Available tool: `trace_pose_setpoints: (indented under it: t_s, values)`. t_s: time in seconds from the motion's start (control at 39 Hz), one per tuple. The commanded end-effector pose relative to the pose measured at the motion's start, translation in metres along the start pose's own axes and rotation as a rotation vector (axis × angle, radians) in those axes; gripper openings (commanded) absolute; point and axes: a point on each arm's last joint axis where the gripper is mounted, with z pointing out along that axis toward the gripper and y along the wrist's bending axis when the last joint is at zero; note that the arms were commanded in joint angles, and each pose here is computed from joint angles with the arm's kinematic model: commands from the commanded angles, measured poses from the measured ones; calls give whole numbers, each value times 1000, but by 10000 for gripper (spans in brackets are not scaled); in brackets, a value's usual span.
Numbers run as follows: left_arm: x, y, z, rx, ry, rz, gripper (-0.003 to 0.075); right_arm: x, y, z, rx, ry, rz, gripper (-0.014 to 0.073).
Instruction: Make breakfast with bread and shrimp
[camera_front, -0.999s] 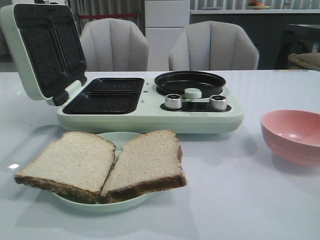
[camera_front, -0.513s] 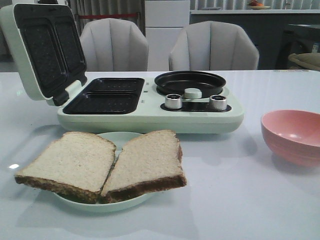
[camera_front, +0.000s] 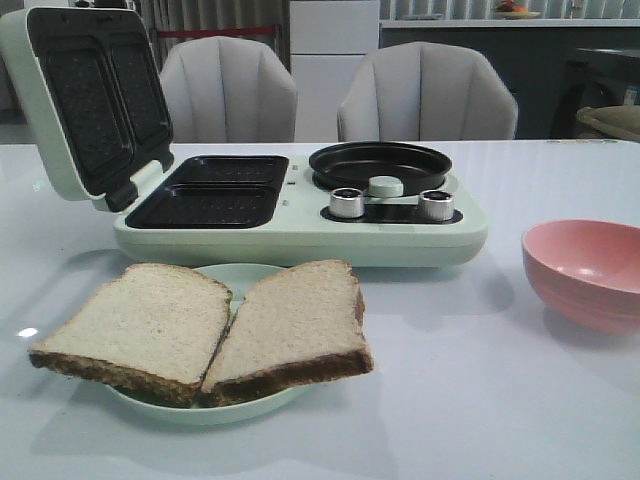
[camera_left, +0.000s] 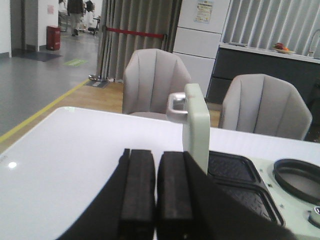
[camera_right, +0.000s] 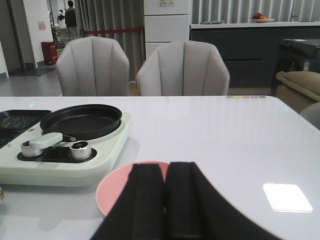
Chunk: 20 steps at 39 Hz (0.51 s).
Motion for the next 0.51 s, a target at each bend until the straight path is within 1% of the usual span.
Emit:
trace_pose_setpoints:
  t_s: [0.0, 0.1, 0.15, 0.21, 0.31, 0.36, 0.41, 0.46, 0.49]
  values:
    - [-5, -3, 4, 43, -47, -26, 114, -14, 1, -3, -7, -126, -13, 135]
    - [-2, -2, 4, 46, -17, 1, 120, -14, 1, -3, -7, -126, -13, 135]
    - [-2, -2, 4, 40, -16, 35, 136, -14, 1, -3, -7, -126, -13, 135]
    - [-3, -2, 4, 44, -17, 62, 168, -14, 1, -3, -7, -126, -13, 135]
    - [-5, -4, 3, 76, -17, 81, 295, -14, 1, -3, -7, -126, -13, 135]
    - [-7, -5, 4, 95, -11, 83, 377, -14, 1, -3, -7, -126, -13, 135]
    - [-7, -6, 7, 112, 2, 92, 441, -14, 1, -3, -7, -126, -13, 135]
    - [-7, -7, 9, 119, 18, 97, 492, -14, 1, -3, -7, -126, -13, 135]
    - [-7, -7, 9, 120, 26, 98, 504, -14, 1, -3, -7, -126, -13, 135]
